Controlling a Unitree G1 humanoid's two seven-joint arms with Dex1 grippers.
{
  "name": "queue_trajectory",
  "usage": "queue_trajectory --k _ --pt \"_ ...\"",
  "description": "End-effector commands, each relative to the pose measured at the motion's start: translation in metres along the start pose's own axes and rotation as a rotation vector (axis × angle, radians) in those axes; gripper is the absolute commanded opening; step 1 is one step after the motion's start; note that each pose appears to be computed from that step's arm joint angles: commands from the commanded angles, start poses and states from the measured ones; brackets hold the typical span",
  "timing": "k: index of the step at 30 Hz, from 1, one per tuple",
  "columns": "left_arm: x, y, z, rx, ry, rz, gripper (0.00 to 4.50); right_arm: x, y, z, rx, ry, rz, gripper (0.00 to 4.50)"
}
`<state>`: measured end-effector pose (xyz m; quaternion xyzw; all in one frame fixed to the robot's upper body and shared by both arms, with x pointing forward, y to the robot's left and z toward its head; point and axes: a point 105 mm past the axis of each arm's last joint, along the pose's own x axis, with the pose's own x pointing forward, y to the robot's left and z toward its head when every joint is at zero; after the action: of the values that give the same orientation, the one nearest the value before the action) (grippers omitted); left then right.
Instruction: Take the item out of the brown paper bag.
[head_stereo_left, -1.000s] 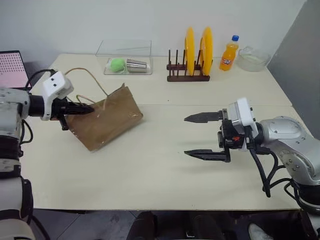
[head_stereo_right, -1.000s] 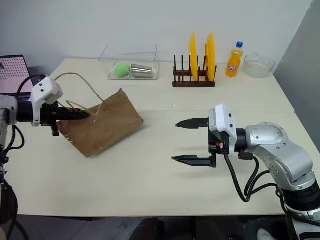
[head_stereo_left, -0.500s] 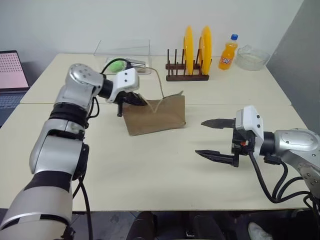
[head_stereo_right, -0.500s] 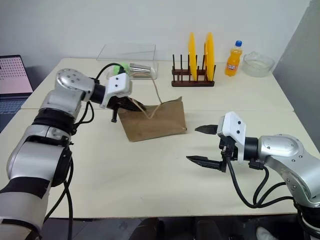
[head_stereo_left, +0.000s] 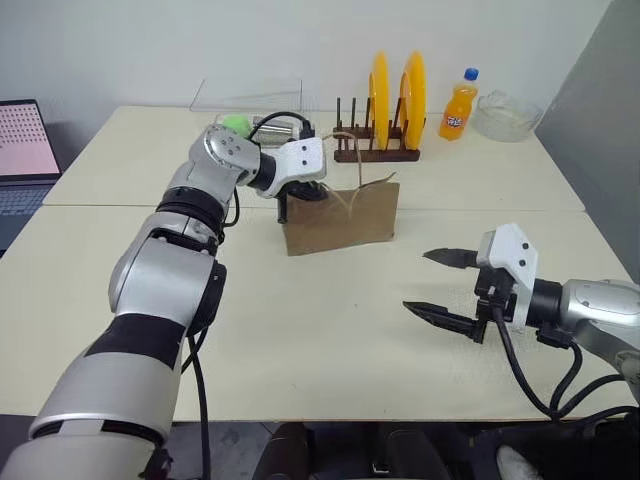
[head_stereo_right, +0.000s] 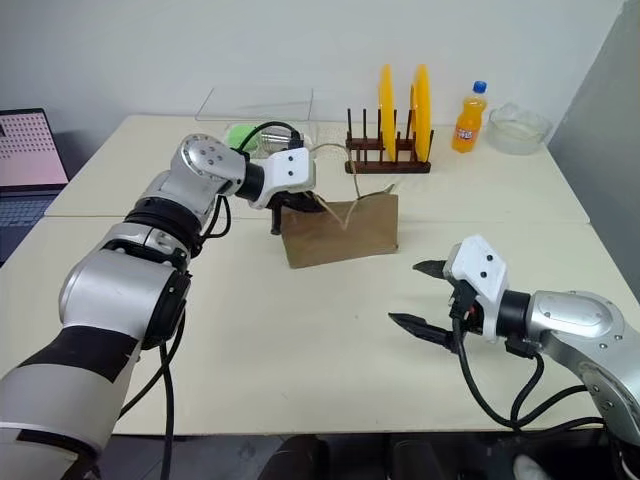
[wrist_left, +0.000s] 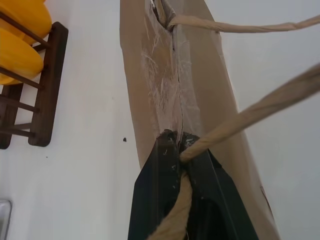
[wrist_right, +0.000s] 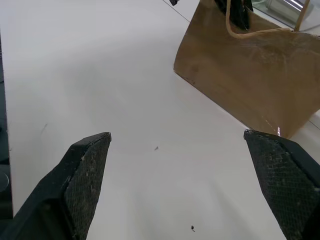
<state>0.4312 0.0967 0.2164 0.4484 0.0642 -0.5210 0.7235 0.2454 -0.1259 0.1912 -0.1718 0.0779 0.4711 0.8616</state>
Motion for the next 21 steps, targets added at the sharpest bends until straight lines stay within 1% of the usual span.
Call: queue_trajectory --k 1,9,13,19,21 --pt "-0.006 0.016 0.024 0.065 -0.062 0.068 0.04 -0.006 -0.002 0.011 -0.017 -0.042 -0.046 4.5" --pt "-0.009 0.012 0.032 0.086 -0.104 0.013 0.04 -0.01 -0.003 0.014 0.008 -0.069 -0.079 4.5" --pt "-0.006 0.011 0.038 0.058 -0.149 0.01 0.04 -0.011 -0.002 0.013 0.013 -0.068 -0.086 4.5" --pt "0.0 0.005 0.033 0.085 -0.117 -0.013 0.04 -0.011 -0.001 0.012 0.017 -0.061 -0.084 4.5" --pt "0.001 0.004 0.028 0.111 -0.087 -0.008 0.5 -0.01 0.0 0.011 0.019 -0.06 -0.083 4.5"
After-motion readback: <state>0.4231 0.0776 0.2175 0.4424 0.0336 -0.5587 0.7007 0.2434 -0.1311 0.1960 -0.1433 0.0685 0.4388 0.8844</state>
